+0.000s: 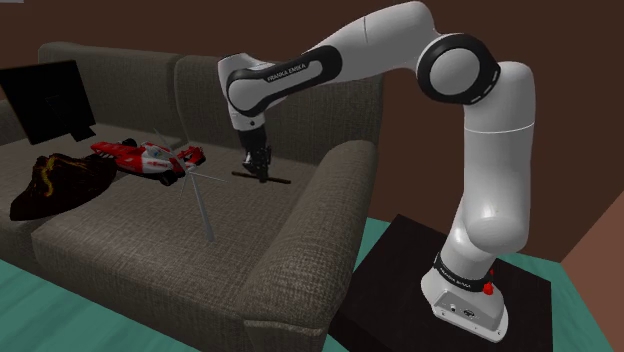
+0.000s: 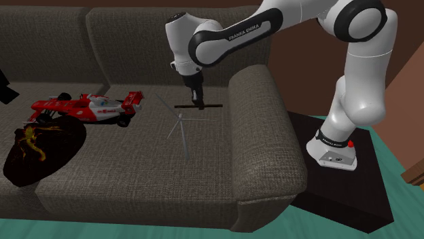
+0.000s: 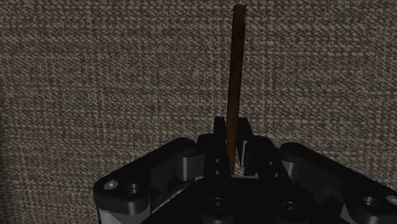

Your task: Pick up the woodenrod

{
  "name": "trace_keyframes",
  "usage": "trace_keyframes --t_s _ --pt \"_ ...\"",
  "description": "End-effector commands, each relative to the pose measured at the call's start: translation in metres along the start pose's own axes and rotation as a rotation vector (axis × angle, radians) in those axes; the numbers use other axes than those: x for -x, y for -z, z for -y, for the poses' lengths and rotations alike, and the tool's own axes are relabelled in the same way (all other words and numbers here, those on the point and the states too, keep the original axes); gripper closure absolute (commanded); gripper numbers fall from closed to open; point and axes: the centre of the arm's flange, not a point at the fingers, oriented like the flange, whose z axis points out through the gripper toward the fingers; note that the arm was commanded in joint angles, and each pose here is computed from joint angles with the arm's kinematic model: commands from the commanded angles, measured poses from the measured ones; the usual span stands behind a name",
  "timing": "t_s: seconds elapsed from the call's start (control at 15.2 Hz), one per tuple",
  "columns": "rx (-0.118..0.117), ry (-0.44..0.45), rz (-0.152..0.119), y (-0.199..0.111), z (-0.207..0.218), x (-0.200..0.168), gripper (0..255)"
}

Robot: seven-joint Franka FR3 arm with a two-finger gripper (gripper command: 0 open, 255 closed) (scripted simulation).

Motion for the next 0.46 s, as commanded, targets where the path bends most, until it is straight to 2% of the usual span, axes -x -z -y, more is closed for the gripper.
trace_keyframes --t_s 0.0,0.26,0.4 --pt "0.000 0.000 0.000 0.012 0.000 0.002 255" --pt "0.000 0.000 0.000 0.032 0.000 0.006 255" --pt "0.000 0.000 0.000 0.033 0.000 0.006 255"
